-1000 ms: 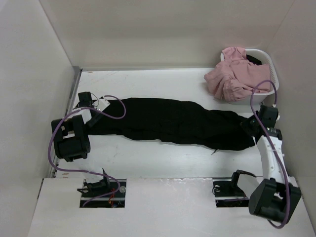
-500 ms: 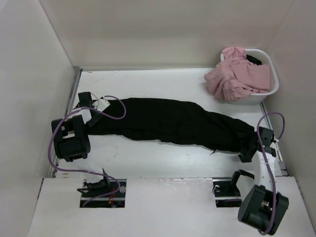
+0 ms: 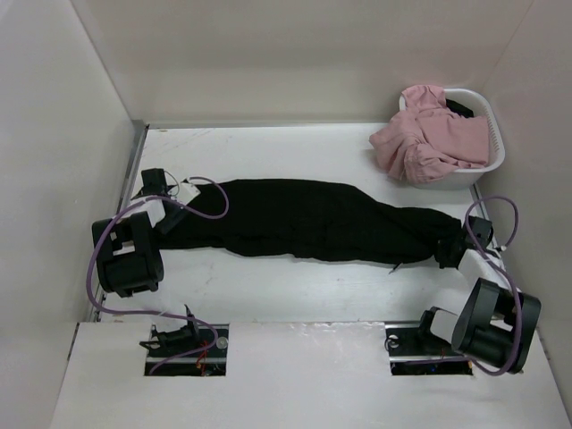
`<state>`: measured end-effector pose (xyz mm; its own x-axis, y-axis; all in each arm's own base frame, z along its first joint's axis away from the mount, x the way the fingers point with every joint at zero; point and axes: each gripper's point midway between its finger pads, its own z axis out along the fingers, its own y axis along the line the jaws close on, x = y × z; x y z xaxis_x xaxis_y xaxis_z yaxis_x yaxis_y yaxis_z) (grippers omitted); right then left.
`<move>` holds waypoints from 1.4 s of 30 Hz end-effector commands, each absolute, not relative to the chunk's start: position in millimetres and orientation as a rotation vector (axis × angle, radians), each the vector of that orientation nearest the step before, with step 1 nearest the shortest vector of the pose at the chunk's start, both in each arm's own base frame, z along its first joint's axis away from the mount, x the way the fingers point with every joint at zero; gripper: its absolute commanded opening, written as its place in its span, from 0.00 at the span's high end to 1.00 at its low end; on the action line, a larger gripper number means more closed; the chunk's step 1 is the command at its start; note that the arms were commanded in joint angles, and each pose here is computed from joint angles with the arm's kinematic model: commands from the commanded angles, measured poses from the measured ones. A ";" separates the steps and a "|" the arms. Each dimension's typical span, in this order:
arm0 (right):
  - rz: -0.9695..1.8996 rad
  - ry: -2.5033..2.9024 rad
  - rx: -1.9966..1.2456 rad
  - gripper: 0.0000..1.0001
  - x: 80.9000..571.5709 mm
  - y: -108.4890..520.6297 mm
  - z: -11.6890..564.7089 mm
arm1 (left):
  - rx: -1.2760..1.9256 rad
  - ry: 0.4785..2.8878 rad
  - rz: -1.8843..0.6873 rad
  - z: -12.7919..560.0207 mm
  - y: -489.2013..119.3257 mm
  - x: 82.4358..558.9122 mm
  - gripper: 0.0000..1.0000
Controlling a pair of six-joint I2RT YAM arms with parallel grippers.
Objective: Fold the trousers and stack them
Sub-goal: Fold the trousers
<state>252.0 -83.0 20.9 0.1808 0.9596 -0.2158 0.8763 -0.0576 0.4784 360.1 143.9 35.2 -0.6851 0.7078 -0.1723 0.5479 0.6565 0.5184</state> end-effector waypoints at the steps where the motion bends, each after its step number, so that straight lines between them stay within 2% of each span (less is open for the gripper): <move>1: 0.080 1.743 2.019 0.97 223.8 -85.0 -8.3 | 0.982 2.506 0.586 43.8 141.2 353.3 0.41; 2: 0.070 1.751 2.000 1.00 224.1 -85.5 -7.4 | 0.979 2.503 0.588 45.8 142.5 353.0 0.41; 7: -0.008 1.789 1.758 1.00 240.6 -98.7 34.7 | 0.974 2.473 0.597 62.0 143.9 347.9 0.41; 12: -0.158 1.737 1.378 1.00 253.0 -116.5 142.7 | 1.032 2.463 0.559 69.9 128.7 334.3 0.39; 15: -0.216 1.779 1.070 1.00 269.4 -91.7 195.7 | 1.067 2.470 0.537 63.9 119.9 330.9 0.39; 20: -0.334 1.868 0.573 1.00 290.2 11.9 229.4 | 1.101 2.516 0.497 44.4 111.0 332.1 0.39; 25: -0.305 1.967 0.189 1.00 314.6 146.2 211.8 | 1.122 2.549 0.463 28.4 99.7 335.2 0.40; 30: -0.244 2.002 -0.024 1.00 327.4 262.4 192.5 | 1.113 2.585 0.422 16.7 96.2 332.5 0.41; 34: -0.142 2.046 -0.091 0.99 333.8 326.5 174.5 | 1.115 2.607 0.394 7.9 94.3 330.0 0.43; 35: -0.104 2.073 -0.110 0.92 333.7 338.9 164.0 | 1.112 2.610 0.393 6.6 94.8 330.0 0.43; 36: -0.051 2.105 -0.136 0.82 331.9 351.2 155.1 | 1.110 2.615 0.388 5.0 94.9 329.4 0.43; 37: 0.005 2.130 -0.166 0.65 329.2 361.9 149.7 | 1.111 2.616 0.387 4.5 95.0 329.7 0.43; 39: 0.143 2.157 -0.253 0.26 317.9 385.1 151.0 | 1.108 2.616 0.389 4.8 95.7 330.9 0.43; 40: 0.219 2.149 -0.299 0.00 310.4 396.5 159.6 | 1.105 2.614 0.391 5.6 96.3 331.8 0.43; 42: 0.392 2.115 -0.344 0.00 294.0 413.3 192.8 | 1.096 2.612 0.396 7.7 98.3 334.2 0.43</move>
